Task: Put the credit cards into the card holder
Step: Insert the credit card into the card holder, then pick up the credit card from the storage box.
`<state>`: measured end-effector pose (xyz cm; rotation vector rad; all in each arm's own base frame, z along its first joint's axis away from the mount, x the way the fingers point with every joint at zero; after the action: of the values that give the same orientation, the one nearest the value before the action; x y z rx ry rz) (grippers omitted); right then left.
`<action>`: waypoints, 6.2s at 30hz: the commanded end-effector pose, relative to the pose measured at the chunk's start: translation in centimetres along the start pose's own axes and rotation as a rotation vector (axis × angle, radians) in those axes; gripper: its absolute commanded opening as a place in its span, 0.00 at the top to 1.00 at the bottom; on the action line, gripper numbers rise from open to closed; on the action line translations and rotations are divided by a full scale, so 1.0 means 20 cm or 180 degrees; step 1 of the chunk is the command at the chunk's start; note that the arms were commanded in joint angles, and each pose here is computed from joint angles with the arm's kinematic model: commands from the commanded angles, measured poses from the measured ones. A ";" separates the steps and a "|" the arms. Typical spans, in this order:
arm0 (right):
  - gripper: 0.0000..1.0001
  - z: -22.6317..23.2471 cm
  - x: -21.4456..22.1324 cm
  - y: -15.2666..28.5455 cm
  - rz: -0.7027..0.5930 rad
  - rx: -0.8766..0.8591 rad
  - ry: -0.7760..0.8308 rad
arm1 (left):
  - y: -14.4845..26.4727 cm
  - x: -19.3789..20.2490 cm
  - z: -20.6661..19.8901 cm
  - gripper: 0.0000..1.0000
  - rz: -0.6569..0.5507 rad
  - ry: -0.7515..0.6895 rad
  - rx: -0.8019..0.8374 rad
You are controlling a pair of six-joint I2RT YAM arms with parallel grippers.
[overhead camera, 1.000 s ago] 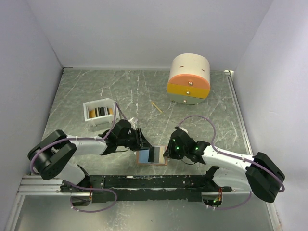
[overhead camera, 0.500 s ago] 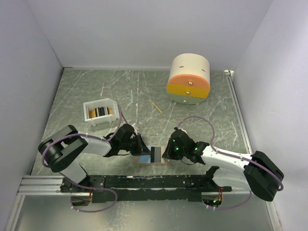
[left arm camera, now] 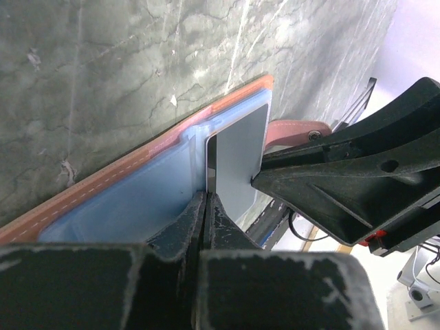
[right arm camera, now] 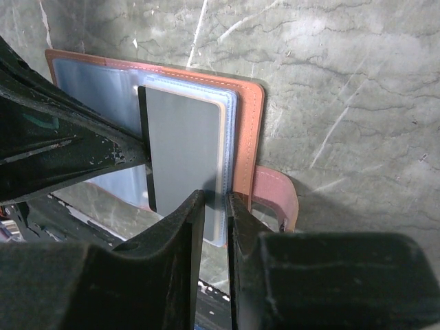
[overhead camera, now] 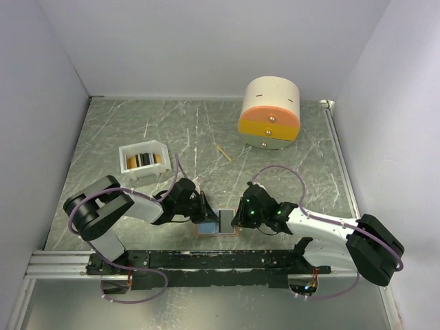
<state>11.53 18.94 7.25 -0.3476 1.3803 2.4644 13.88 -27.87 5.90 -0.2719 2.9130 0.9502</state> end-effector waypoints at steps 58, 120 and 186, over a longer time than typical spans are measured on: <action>0.57 0.13 -0.18 0.19 -0.0622 -0.0238 0.0557 | 0.82 -1.36 0.28 0.36 -0.1272 -0.0889 -0.3471; 0.57 0.09 -0.16 0.22 -0.0691 -0.0219 0.0556 | 1.10 -1.37 0.51 0.41 -0.1206 -0.0723 -0.5169; 0.57 0.11 -0.17 0.24 -0.0710 -0.0254 0.0480 | 1.18 -1.38 0.08 0.93 -0.1514 -0.0690 -0.3759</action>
<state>12.62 17.92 12.50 -0.6828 1.2536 2.3648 37.18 -3.37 17.56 -0.6555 1.5183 2.3884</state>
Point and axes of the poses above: each gripper's point midway between its finger pads, its own y axis back along the fingers, its own z axis along the line the jaws close on, x = y × z, the point moved 7 cm from there along y, back along the fingers
